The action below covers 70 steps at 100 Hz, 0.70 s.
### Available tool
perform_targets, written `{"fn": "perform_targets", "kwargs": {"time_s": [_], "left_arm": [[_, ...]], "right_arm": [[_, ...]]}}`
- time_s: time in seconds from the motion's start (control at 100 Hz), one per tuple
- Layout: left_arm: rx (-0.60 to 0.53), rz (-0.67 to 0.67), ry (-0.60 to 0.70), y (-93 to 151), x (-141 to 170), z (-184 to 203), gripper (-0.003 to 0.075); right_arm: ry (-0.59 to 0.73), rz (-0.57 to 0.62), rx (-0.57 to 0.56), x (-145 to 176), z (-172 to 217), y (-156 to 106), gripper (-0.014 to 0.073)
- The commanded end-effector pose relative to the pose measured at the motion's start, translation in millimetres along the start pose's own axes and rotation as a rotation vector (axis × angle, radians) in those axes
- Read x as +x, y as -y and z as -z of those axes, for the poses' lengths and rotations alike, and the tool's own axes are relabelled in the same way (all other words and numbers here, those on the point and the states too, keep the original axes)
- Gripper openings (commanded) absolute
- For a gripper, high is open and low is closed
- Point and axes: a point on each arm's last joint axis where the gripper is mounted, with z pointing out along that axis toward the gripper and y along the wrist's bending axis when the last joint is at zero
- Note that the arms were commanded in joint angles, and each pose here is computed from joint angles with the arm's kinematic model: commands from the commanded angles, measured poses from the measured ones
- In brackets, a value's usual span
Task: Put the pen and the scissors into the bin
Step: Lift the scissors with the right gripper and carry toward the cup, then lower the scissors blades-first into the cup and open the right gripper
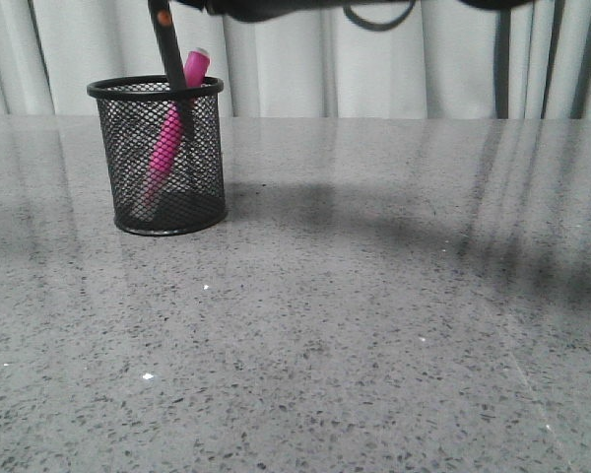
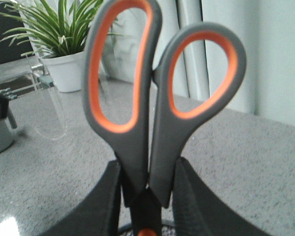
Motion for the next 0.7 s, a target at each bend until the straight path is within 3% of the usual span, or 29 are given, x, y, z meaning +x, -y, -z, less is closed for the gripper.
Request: {"fn": "perform_targets", "kwargs": {"time_s": [0.0, 0.69], "left_arm": [[-0.020, 0.018, 0.082, 2, -14, 9, 0.0227], [-0.022, 0.018, 0.083, 2, -14, 9, 0.0227]], "right_arm": [[0.173, 0.012, -0.051, -29, 6, -6, -0.0076], [0.081, 0.007, -0.036, -5, 5, -3, -0.0075]]}}
